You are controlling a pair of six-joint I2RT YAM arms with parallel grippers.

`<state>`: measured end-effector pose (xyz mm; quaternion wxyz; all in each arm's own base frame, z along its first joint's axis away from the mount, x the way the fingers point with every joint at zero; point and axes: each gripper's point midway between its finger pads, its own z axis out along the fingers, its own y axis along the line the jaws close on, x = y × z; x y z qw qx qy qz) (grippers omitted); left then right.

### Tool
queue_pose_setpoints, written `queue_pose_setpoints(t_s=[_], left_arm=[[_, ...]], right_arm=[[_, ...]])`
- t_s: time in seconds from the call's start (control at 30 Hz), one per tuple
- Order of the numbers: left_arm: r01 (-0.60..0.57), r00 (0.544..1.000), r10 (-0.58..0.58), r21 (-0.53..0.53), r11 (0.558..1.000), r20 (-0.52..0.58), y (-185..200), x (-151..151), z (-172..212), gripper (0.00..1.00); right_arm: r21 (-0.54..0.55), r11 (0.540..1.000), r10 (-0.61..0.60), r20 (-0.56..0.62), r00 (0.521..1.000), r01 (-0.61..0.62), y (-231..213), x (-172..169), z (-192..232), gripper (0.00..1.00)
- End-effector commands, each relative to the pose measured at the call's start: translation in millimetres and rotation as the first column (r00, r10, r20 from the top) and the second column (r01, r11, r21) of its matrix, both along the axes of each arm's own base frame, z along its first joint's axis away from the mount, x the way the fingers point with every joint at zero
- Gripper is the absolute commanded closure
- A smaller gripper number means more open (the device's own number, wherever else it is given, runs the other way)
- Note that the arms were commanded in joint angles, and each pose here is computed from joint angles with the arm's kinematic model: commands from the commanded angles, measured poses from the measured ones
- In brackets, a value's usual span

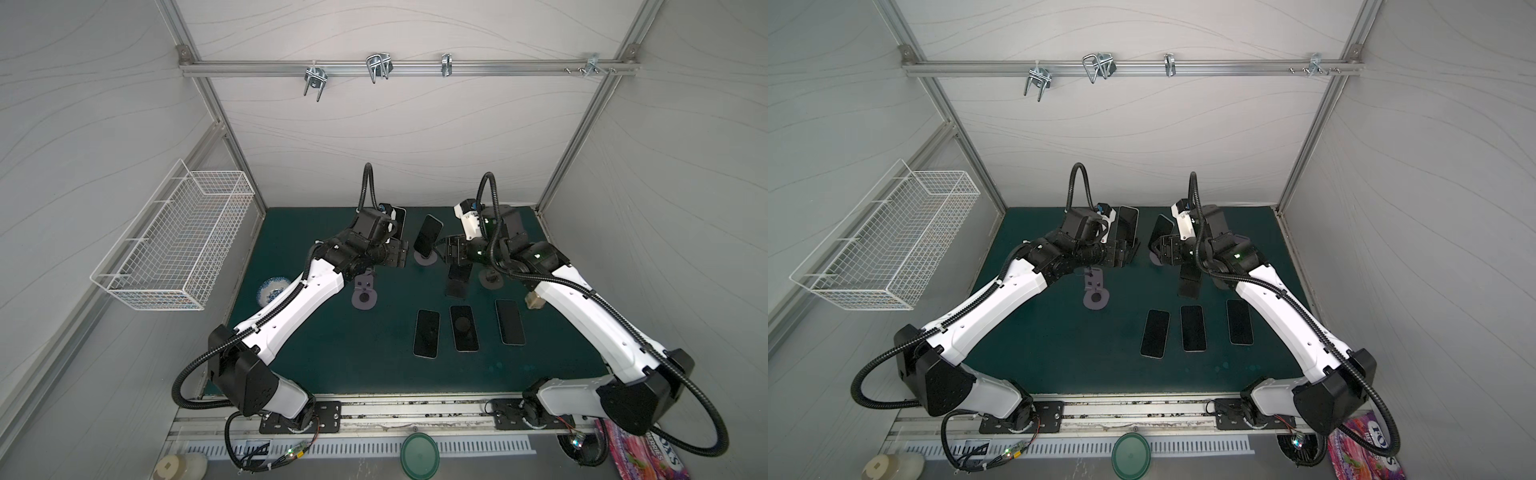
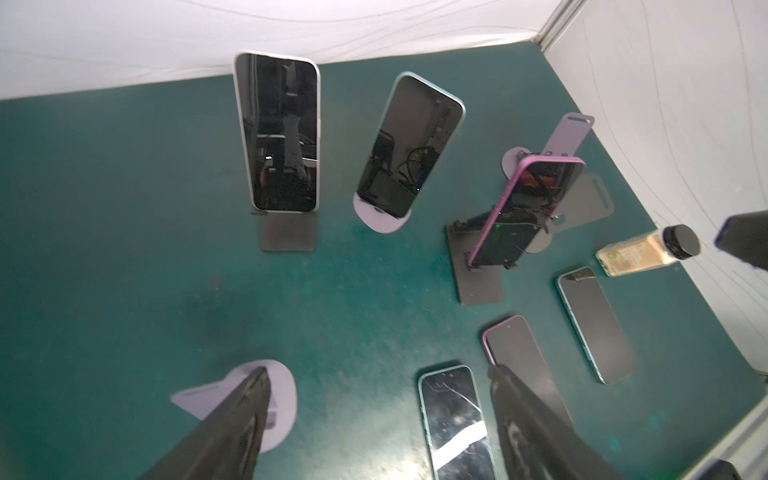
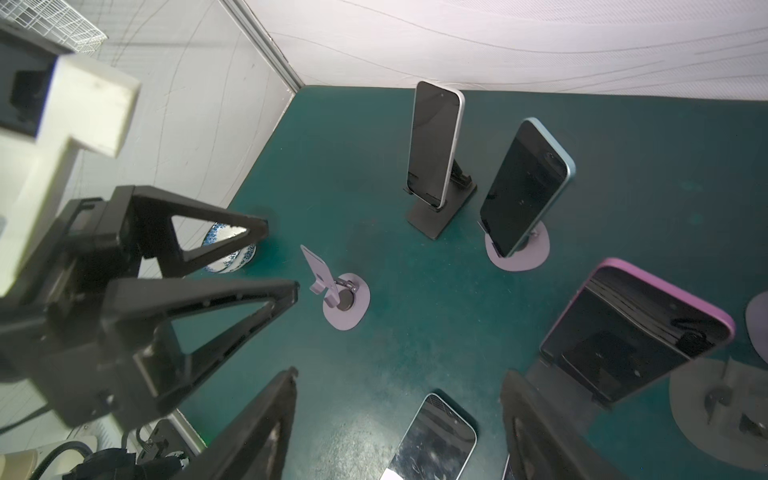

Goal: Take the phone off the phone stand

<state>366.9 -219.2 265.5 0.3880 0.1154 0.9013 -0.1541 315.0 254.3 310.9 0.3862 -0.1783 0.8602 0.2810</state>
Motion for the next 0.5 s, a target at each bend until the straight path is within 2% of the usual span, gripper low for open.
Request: queue_pose_setpoints(t_s=[0.0, 0.33, 0.47], left_arm=[[0.032, 0.995, -0.030, -0.024, 0.999, 0.096, 4.3, 24.4, 20.6, 0.16], [0.057, 0.996, -0.058, 0.022, 0.998, 0.070, 4.3, 84.9, -1.2, 0.13], [0.045, 0.999, -0.045, -0.008, 0.999, 0.031, 5.5, 111.2, -14.8, 0.12]], right_arm=[[0.005, 0.999, 0.039, 0.052, 0.998, -0.040, 9.1, 9.8, 14.0, 0.22], [0.008, 0.998, 0.066, 0.018, 0.998, -0.066, 26.9, 52.5, -1.1, 0.22], [0.001, 0.998, 0.056, 0.012, 0.998, -0.056, 31.6, 71.6, -5.5, 0.22]])
